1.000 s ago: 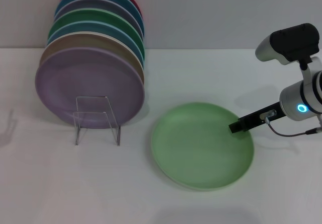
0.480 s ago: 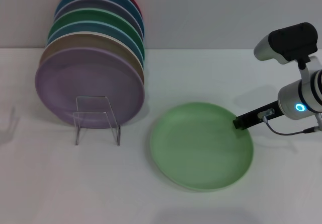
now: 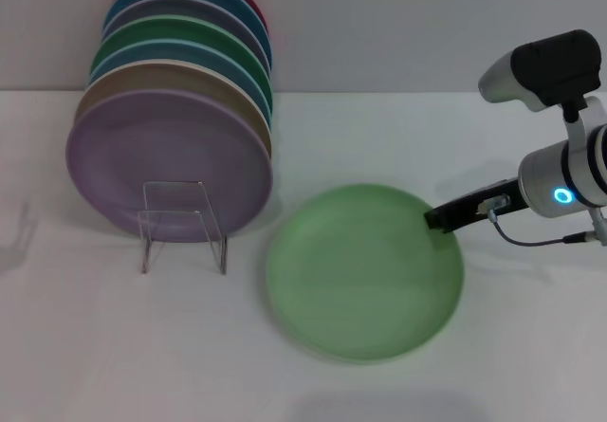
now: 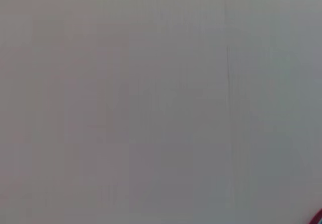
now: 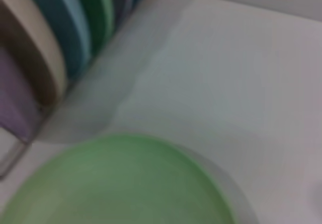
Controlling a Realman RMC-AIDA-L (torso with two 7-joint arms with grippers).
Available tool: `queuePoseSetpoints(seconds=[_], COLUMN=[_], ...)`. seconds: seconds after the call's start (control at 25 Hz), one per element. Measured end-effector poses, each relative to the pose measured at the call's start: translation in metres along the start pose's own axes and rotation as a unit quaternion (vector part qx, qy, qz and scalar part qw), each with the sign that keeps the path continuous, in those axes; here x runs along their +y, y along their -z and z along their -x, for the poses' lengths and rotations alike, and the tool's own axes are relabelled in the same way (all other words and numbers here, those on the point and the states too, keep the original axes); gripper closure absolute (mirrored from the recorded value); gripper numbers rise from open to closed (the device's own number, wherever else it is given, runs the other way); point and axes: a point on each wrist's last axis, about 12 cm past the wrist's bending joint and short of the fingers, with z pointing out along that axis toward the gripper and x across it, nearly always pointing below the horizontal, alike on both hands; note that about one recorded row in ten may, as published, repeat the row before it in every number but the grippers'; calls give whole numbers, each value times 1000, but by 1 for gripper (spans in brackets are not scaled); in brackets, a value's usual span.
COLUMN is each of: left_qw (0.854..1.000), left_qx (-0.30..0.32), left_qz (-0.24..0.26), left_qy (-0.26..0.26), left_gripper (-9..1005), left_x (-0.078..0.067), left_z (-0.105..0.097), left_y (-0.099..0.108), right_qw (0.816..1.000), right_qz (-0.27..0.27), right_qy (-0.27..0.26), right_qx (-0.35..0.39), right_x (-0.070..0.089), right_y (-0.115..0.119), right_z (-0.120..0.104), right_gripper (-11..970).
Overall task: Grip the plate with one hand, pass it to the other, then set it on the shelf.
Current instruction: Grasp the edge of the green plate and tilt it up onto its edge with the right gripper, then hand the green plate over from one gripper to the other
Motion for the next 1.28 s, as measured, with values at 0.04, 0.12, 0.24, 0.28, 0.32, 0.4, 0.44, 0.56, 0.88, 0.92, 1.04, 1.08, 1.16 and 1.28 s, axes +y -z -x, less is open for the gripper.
queuePoseSetpoints(seconds=[0.04, 0.12, 0.24, 0.28, 0.32, 0.4, 0.44, 0.56, 0.88, 0.92, 1.04, 1.08, 1.16, 1.28], left_qw=[1000, 1000, 1000, 1000, 1000, 999, 998, 996, 983, 983, 984, 983, 983, 980], left_qx=[0, -2, -12, -18, -23, -40, -47, -71, -107, -107, -80, -73, -47, -14], left_qz=[0, 0, -9, -15, -18, -28, -31, -52, -150, -150, -151, -150, -154, -177], left_qy=[0, 0, 0, 0, 0, 0, 0, 1, 1, 1, -58, -72, -93, -92], left_gripper=[202, 202, 202, 202, 202, 202, 202, 202, 202, 202, 202, 202, 202, 203], left_x=[0, 0, -3, -4, -5, -7, -8, -11, -33, -33, -47, -54, -66, -82], left_z=[0, 0, 3, 4, 5, 9, 10, 16, 39, 39, 62, 73, 95, 130], left_y=[0, 0, 2, 3, 4, 6, 7, 8, -16, -16, -37, -44, -56, -72], right_qw=[1000, 1000, 1000, 999, 999, 998, 997, 992, 942, 942, 933, 933, 933, 930], right_qz=[6, 14, 15, 16, 16, 21, 25, 38, 82, 82, 78, 71, 68, 50], right_qy=[1, 5, 10, 10, 10, 9, 10, 16, 66, 66, 50, 47, 47, 61], right_qx=[-3, -10, -24, -39, -39, -59, -70, -120, -319, -319, -347, -350, -350, -358], right_x=[1, 3, 5, 5, 5, 4, 3, -4, -14, -14, -23, -28, -29, -35], right_y=[1, 5, 14, 21, 21, 29, 32, 41, 51, 51, 55, 56, 57, 56], right_z=[0, 1, 2, 1, 1, 0, -2, -12, -62, -62, -73, -78, -80, -87], right_gripper=[935, 936, 938, 939, 939, 940, 940, 940, 941, 941, 941, 941, 941, 941])
